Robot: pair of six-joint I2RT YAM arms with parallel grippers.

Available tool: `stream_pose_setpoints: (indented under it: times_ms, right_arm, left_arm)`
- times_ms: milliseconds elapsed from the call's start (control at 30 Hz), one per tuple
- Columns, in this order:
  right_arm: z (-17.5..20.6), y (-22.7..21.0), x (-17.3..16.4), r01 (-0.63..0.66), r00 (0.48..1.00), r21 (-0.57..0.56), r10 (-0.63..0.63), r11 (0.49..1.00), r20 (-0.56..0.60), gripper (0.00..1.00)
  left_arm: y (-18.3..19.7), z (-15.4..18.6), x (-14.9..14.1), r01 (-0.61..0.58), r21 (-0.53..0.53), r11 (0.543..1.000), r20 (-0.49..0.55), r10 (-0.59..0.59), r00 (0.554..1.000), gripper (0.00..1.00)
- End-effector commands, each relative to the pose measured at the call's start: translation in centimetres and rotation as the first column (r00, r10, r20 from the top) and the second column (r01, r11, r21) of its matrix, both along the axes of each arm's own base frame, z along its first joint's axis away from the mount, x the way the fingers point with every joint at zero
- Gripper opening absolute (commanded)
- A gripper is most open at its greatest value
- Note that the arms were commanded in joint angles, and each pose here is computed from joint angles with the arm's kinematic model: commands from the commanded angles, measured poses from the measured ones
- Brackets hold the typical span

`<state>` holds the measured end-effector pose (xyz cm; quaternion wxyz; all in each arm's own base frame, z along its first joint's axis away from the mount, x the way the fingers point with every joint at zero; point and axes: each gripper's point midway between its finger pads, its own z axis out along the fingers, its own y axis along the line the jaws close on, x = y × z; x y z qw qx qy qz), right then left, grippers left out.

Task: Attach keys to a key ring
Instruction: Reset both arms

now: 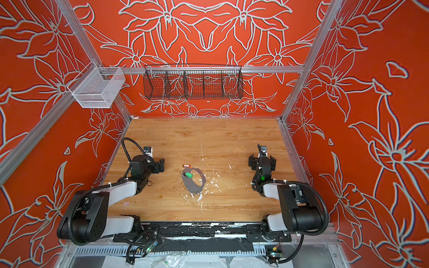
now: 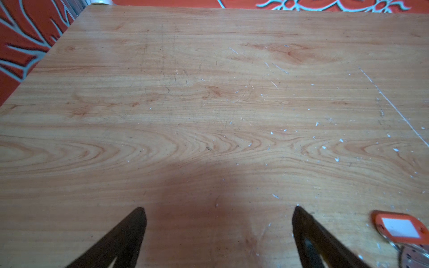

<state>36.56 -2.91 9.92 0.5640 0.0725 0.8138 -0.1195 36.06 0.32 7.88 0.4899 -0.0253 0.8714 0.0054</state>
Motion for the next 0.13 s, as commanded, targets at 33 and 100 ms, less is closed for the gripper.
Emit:
stream_pose_setpoints:
  times_ms: [33,100]
  right_arm:
    - [0.07,-0.06,-0.18,0.015,1.0,0.002,-0.015,1.0,0.009,0.97]
    - [0.05,-0.07,-0.13,0.016,1.0,-0.001,-0.016,1.0,0.007,0.97]
  left_arm:
    - [0.07,0.47,0.49,0.008,-0.01,1.0,0.01,-0.008,1.0,0.97]
    - [0.11,0.57,0.44,0.005,-0.01,1.0,0.016,-0.005,1.0,0.97]
